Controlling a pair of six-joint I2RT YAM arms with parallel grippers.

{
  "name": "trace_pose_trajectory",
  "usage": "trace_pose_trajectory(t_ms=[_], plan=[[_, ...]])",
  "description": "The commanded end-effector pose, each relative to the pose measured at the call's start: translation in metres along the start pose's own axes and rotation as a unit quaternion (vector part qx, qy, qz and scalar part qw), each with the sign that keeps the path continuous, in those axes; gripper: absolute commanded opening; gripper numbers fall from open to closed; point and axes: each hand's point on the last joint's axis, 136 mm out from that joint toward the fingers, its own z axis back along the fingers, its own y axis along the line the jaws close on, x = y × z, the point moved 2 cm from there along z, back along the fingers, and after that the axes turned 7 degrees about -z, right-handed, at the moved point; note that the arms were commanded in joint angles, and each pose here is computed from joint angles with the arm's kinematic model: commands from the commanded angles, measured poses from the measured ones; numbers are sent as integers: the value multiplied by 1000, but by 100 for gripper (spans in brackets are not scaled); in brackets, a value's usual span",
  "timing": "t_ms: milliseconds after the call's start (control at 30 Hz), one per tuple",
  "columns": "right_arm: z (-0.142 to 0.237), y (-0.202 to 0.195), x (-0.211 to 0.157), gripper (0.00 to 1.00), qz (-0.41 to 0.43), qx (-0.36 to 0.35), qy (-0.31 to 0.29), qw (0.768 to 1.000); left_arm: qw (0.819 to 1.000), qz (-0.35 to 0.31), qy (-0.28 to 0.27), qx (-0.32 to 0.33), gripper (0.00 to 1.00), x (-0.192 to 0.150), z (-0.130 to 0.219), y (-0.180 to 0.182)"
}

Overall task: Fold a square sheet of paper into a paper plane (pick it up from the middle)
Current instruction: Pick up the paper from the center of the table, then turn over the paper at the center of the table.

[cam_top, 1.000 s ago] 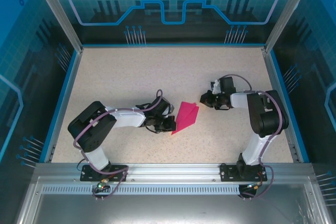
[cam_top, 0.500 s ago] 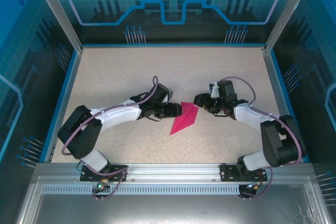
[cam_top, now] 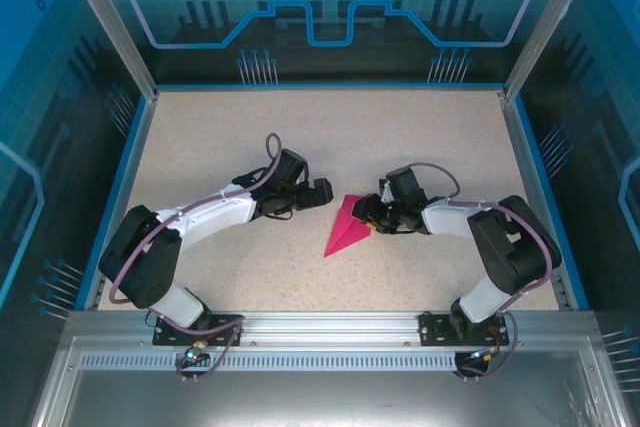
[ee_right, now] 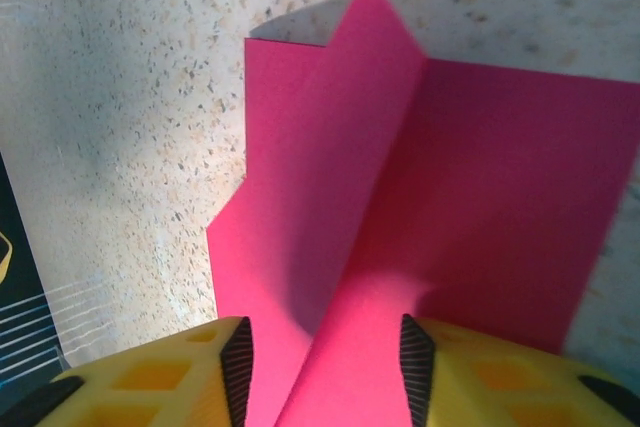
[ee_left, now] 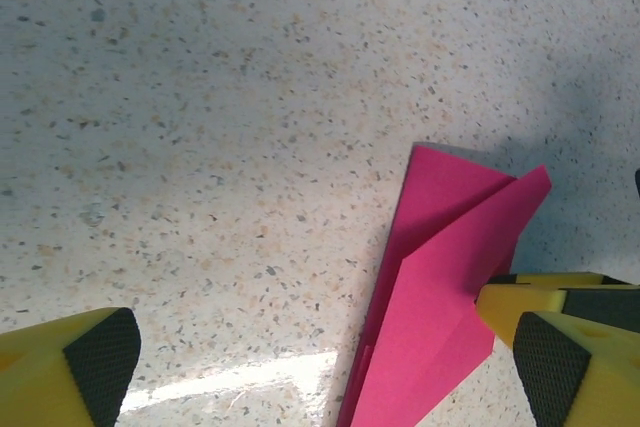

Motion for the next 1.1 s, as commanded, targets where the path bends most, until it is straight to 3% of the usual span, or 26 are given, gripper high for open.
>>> trace_pose_trajectory(t_ms=[0, 267, 400, 567, 867, 1067], plan=[[-8, 23, 1, 40, 14, 39, 6, 999, 1000, 25, 5, 5, 99, 0, 5, 9], [-24, 31, -5, 28, 17, 60, 19, 998, 997, 62, 29, -20, 99, -2, 6, 16], [-22, 37, 0, 14, 16, 91, -1, 996, 996, 77, 38, -31, 99, -10, 14, 23], [10, 76, 15, 8, 48, 169, -16, 984, 987, 84, 72, -114, 99, -24, 28, 9], [76, 149, 32, 10, 91, 302, 31, 948, 931, 95, 100, -339, 99, -15, 66, -54], [90, 171, 33, 11, 78, 339, 57, 936, 895, 100, 98, -425, 99, 1, 76, -79]])
